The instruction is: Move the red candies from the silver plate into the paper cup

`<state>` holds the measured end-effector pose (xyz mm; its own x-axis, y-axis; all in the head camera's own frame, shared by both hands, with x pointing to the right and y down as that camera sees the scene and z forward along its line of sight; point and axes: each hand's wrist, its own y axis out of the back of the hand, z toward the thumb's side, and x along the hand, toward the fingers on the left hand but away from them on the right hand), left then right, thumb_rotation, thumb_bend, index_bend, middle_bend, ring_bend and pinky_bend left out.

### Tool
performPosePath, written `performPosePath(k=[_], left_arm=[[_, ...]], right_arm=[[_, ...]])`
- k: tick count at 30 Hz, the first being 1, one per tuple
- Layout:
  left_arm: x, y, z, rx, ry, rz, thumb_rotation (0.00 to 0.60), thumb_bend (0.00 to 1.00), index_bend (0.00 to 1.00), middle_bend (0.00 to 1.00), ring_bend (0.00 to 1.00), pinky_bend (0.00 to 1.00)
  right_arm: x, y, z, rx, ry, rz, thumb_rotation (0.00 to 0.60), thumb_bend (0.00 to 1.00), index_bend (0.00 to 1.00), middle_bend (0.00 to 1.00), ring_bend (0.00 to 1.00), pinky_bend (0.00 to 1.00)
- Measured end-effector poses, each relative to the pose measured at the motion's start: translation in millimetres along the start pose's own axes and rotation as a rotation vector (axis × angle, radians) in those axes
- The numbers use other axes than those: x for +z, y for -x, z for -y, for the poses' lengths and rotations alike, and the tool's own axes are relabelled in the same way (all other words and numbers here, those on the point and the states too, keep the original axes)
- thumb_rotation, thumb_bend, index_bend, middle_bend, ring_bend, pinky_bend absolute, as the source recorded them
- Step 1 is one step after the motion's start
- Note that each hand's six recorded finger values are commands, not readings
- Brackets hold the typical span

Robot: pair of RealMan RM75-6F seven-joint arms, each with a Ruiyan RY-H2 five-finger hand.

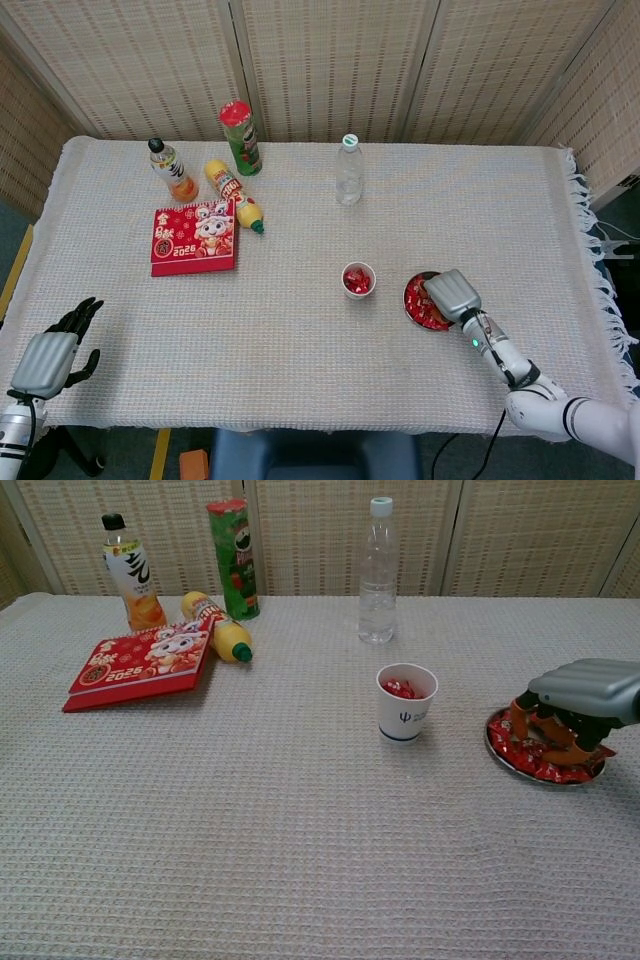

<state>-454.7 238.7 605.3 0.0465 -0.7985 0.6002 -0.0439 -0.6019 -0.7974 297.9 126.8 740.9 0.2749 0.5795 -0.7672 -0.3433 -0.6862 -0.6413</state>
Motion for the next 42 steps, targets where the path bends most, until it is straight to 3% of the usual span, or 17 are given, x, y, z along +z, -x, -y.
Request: performPosePath(k=[14,28,36,42], left_arm=[[0.4,0.7,-0.4,0.003,0.000,0.003,0.600,0.48,0.00,0.00,0.14,0.37],[2.7,-0.5,2.5,-0.006,-0.008,0.007,0.600,0.48,0.00,0.00,0.14,0.37],[0.1,-0.2,0.3,0.001,0.000,-0.001,0.600,0.48,0.00,0.00,0.14,0.37],[-1.4,1.5,-2.0,0.006,0.008,0.000,0.600,0.48,0.00,0.00,0.14,0.37]], right_arm=[[0.2,-0.5,-8.1,-0.039,0.046,0.006,0.600,0.27,0.61,0.71,0.68,1.00],[14.0,0.0,-75.9,-0.194,0.258,-0.056,0.600,0.27,0.56,0.71,0.69,1.00],[81.6,28.2,-131.7,-0.265,0.352,-0.197,0.600,0.27,0.57,0.71,0.69,1.00],[101.0,34.1,-134.1,-0.254,0.331,-0.221,0.600,0.27,0.57,0.71,0.69,1.00]])
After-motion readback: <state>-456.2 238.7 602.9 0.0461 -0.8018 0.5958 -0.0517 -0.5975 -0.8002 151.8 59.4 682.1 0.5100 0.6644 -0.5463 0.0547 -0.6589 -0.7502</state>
